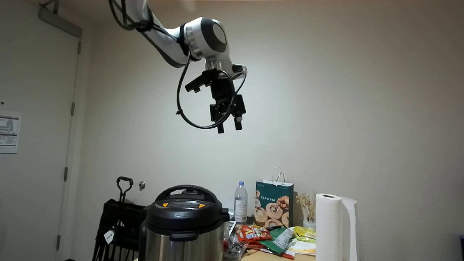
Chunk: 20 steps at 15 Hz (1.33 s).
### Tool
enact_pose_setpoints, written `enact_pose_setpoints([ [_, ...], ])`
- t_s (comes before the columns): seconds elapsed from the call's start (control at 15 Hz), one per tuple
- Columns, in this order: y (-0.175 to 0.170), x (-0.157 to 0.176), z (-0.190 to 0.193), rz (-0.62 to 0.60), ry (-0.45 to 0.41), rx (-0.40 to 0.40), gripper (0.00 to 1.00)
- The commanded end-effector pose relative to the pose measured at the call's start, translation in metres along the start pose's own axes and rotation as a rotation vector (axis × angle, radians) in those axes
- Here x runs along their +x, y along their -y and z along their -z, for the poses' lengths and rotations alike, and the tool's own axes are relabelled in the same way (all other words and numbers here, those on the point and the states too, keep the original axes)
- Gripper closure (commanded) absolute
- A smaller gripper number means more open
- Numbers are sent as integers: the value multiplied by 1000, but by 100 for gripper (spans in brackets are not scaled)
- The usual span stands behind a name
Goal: Pick up the cable
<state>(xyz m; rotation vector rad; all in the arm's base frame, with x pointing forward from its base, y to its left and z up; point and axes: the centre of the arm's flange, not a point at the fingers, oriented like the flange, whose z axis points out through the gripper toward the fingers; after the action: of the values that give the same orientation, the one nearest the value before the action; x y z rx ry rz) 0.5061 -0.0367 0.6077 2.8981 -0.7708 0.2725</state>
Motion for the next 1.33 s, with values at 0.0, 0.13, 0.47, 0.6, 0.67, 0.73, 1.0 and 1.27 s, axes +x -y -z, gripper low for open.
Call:
enact_pose_setpoints([
  [0.0, -41, 34, -20, -36, 7, -83, 0],
  [0.13, -70, 46, -36, -101, 30, -98, 0],
  [0.47, -97, 49, -49, -201, 54, -97, 0],
  [0.6, -96, 50, -49, -210, 52, -97, 0],
  [0.67, -94, 50, -49, -209, 51, -96, 0],
  [0.73, -95, 59, -61, -138, 76, -115, 0],
  [1.0, -115, 91, -121, -2, 175, -175, 0],
  [1.27, -144, 120, -177, 38, 266, -187, 0],
])
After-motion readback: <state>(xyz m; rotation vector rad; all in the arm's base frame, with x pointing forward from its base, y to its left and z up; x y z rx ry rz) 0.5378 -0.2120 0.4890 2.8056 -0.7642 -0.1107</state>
